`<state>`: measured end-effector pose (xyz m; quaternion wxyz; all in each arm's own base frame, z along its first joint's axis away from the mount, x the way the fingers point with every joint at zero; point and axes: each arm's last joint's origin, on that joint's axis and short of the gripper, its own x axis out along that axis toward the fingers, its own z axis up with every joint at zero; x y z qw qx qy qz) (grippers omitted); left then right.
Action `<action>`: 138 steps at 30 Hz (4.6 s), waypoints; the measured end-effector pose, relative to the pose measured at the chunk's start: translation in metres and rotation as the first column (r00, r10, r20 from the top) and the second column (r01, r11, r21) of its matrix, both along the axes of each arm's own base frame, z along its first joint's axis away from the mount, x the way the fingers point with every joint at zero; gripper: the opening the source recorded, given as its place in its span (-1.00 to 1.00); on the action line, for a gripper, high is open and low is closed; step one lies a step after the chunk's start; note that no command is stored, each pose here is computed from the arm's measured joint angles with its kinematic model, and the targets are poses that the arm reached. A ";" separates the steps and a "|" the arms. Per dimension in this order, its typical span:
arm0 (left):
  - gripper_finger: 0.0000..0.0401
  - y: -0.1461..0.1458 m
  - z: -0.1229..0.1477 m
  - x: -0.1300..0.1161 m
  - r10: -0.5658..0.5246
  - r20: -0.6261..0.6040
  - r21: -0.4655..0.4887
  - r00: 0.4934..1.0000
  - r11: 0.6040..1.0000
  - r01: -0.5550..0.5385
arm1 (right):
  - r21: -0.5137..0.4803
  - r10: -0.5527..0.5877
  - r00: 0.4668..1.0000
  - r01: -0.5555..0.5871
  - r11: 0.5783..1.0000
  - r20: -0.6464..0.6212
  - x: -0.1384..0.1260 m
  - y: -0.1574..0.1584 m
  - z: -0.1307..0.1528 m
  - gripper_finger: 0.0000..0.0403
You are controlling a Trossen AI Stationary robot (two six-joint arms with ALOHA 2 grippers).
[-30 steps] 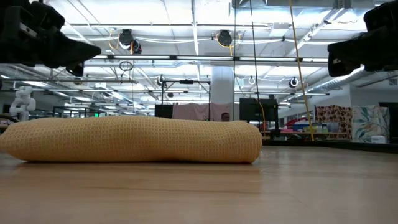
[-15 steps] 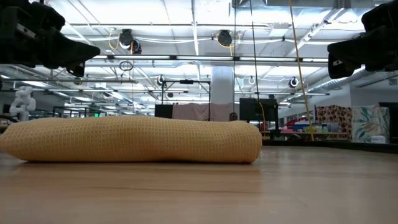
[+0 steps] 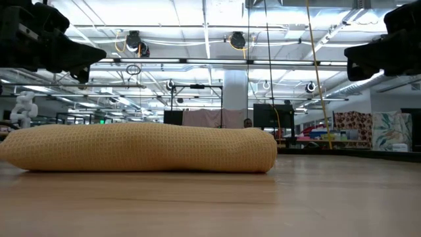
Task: Roll towel
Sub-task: Return to Home Position
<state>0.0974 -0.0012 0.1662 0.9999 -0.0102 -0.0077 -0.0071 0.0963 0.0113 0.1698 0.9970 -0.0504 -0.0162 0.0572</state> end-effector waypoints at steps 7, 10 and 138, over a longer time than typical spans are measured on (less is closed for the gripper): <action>-0.90 0.000 0.000 0.000 0.001 0.002 0.000 1.000 1.000 -0.001 | -0.028 -0.001 1.000 0.001 1.000 0.003 0.000 0.000 0.000 -1.00; -0.88 0.000 0.000 0.000 0.002 0.003 0.000 1.000 1.000 -0.002 | 0.008 0.000 1.000 0.000 1.000 -0.001 0.000 0.000 0.000 -1.00; -0.87 0.000 0.001 0.000 0.003 0.007 0.001 1.000 1.000 -0.003 | 0.046 0.001 1.000 0.000 0.999 -0.006 0.000 0.000 0.000 -1.00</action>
